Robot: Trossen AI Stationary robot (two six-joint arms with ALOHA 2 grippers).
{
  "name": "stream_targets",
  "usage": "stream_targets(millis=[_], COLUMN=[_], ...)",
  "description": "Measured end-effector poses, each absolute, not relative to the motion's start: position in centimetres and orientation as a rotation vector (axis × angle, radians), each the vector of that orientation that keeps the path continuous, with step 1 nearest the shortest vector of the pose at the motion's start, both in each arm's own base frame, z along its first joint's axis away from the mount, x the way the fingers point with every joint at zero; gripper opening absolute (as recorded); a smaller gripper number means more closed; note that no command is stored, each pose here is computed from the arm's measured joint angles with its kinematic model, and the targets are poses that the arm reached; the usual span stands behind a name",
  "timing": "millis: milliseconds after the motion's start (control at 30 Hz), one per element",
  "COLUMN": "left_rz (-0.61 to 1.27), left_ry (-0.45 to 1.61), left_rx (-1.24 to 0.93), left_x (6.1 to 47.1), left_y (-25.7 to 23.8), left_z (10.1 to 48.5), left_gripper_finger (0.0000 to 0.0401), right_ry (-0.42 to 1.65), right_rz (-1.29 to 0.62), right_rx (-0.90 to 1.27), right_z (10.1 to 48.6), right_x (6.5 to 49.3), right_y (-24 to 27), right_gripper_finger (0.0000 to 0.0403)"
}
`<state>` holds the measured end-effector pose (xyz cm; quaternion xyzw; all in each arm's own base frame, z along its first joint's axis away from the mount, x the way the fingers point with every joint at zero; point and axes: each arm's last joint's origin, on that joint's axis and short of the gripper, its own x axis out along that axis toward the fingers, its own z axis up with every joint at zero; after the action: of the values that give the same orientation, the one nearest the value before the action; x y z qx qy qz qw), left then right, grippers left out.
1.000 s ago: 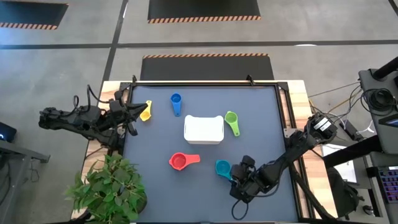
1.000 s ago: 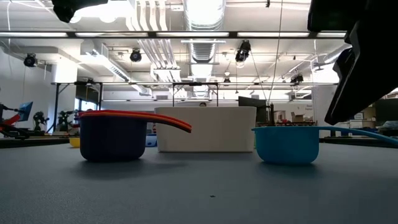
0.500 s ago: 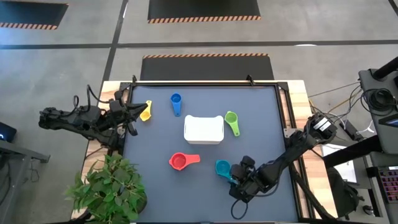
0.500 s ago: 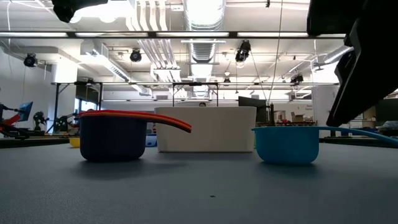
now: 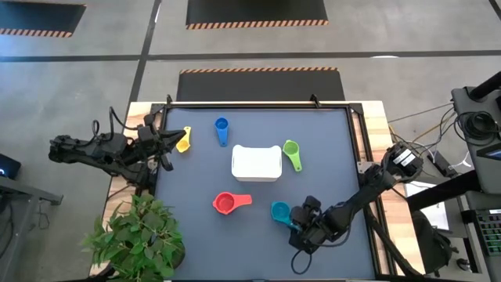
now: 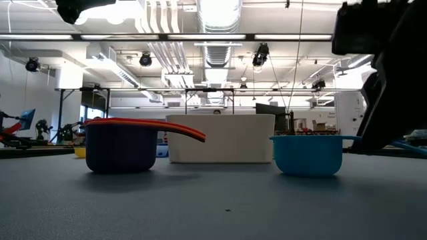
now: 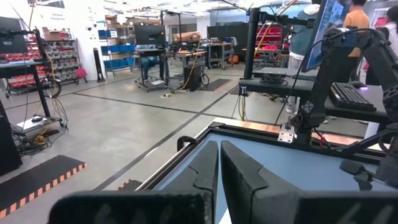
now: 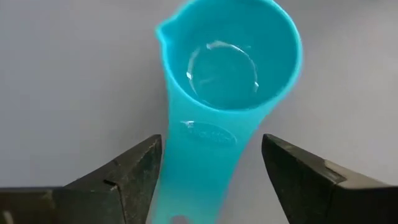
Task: Nest measuring cups in basket
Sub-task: Stack the light blue measuring cup on the red measuring cup
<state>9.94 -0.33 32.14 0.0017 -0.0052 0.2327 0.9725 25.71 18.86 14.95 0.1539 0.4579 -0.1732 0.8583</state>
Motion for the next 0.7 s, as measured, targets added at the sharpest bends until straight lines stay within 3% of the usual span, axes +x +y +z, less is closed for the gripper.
stream_targets(millis=[433,700], left_rz=[0.470,0.470], left_ry=[-0.011,-0.011], left_rx=[0.004,0.004], left_x=[9.94,9.94], left_y=[-0.33,-0.33], left_z=[32.14,32.14], left_gripper_finger=[0.0000,0.0000], right_ry=[0.962,0.962], right_rz=[-0.366,-0.354], right_rx=[0.326,0.310], right_z=[14.85,14.94], right_x=[25.66,25.67], right_y=[18.83,18.83], right_gripper_finger=[0.0180,0.0155])
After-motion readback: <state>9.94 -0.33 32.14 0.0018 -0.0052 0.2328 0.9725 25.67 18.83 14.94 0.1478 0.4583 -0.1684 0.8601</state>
